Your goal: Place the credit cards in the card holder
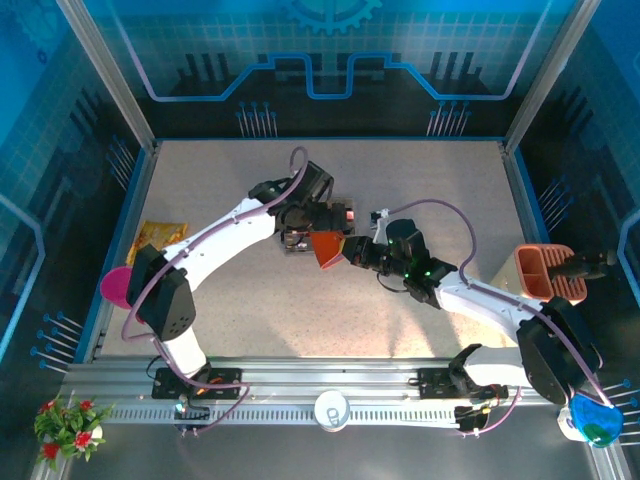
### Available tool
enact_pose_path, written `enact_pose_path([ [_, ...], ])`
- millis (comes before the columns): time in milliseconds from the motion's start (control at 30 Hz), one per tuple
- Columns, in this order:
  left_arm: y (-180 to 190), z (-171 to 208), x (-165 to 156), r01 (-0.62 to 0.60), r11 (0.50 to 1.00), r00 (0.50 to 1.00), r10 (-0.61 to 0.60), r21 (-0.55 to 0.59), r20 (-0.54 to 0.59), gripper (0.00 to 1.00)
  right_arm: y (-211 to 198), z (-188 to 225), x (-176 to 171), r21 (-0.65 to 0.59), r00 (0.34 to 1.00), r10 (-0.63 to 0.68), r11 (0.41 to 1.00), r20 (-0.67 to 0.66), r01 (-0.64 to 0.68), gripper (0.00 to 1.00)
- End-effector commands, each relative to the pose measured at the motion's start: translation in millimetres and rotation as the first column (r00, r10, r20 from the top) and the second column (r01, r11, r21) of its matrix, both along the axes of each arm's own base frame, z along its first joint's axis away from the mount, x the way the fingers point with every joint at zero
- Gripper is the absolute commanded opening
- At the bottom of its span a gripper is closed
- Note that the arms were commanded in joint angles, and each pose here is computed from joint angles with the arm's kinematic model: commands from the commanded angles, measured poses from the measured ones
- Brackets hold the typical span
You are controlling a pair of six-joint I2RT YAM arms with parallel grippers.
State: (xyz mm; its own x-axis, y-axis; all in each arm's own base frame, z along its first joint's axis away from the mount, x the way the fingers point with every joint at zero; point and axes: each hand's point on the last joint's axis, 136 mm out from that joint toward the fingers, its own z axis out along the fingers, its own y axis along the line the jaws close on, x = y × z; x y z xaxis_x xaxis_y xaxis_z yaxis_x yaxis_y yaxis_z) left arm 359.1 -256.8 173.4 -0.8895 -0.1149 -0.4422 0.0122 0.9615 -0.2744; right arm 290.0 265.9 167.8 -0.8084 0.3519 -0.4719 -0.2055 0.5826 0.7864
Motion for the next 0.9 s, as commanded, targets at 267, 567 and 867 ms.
enact_pose_path([
  [267, 15.2, -12.7, -17.4, -0.007, 0.998, 1.0, 0.008, 0.059, -0.025, 0.99, -17.0, 9.6, 3.7, -0.008, 0.996, -0.078, 0.997, 0.038, 0.079, 0.0],
  [567, 34.6, -11.6, -30.1, -0.036, 0.996, 0.999, 0.036, 0.076, 0.001, 0.99, -27.4, -0.3, 4.6, -0.023, 0.993, -0.111, 0.993, 0.026, 0.112, 0.0],
  [867, 54.8, -45.8, -54.4, -0.029, 0.992, 0.998, 0.036, 0.127, -0.055, 0.99, -37.8, -11.0, -1.9, -0.02, 0.99, -0.142, 0.99, -0.017, 0.141, 0.0],
])
